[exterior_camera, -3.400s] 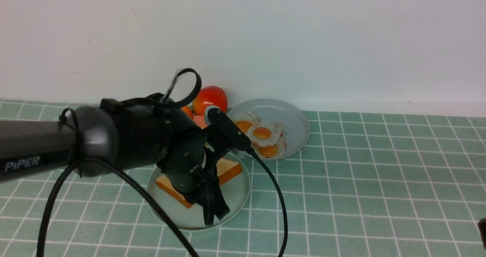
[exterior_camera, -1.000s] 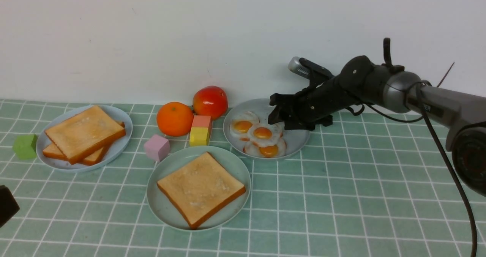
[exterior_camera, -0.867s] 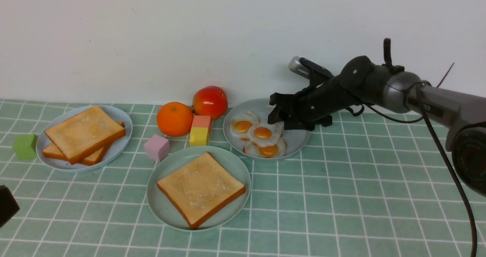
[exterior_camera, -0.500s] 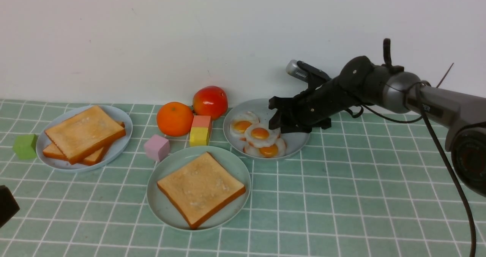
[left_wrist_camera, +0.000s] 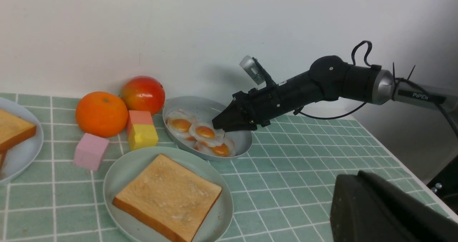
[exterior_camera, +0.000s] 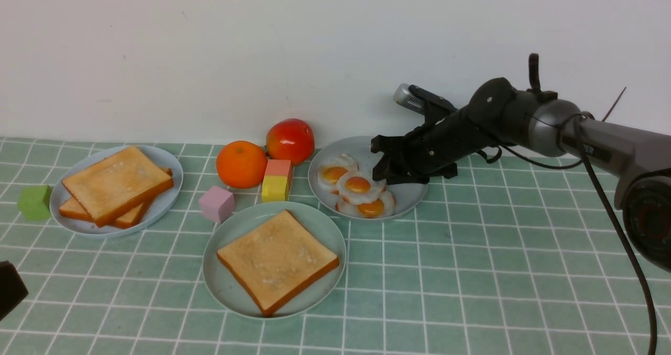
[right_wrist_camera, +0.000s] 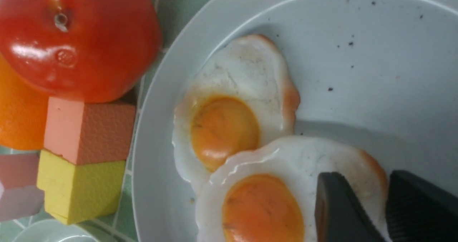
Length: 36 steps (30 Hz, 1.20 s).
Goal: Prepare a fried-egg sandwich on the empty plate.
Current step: Use the right arm to grab a fried egg
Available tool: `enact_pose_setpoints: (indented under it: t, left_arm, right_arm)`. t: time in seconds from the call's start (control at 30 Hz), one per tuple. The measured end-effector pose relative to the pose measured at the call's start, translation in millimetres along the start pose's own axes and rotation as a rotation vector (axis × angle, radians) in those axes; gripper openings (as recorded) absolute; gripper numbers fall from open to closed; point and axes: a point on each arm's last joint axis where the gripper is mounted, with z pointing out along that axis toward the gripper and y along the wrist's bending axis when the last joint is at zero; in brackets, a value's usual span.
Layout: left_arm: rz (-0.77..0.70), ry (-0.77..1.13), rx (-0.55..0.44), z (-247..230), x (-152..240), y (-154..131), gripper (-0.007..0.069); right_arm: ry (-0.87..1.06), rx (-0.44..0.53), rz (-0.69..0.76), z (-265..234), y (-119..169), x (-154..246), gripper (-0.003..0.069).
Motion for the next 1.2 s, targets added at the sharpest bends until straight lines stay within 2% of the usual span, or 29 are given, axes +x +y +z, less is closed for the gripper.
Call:
enact_pose_setpoints:
  t: [0.13,0.2,0.3,0.4,1.0,1.2]
  left_arm:
    - [0.000,0.001,0.000,0,0,0,-0.0013]
    - [0.000,0.001,0.000,0,0,0,-0.0013]
    - [0.000,0.001,0.000,0,0,0,-0.0013]
    - [0.000,0.002,-0.001,0,0,0,-0.0013]
    - [0.025,-0.004,-0.012,0,0,1,-0.0004]
    - [0.027,-0.005,-0.013,0,0,1,-0.0003]
  right_arm:
    - [0.000,0.002,-0.003,0,0,0,0.0190]
    - [0.000,0.002,-0.003,0,0,0,0.0148]
    - [0.000,0.005,-0.005,0,-1,0,0.0040]
    - [0.002,0.003,-0.003,1,-1,1,-0.0011]
    - [0.012,0.012,-0.138,-28,16,-8,-0.0009]
    - [0.112,0.086,-0.260,-32,22,2,-0.0002]
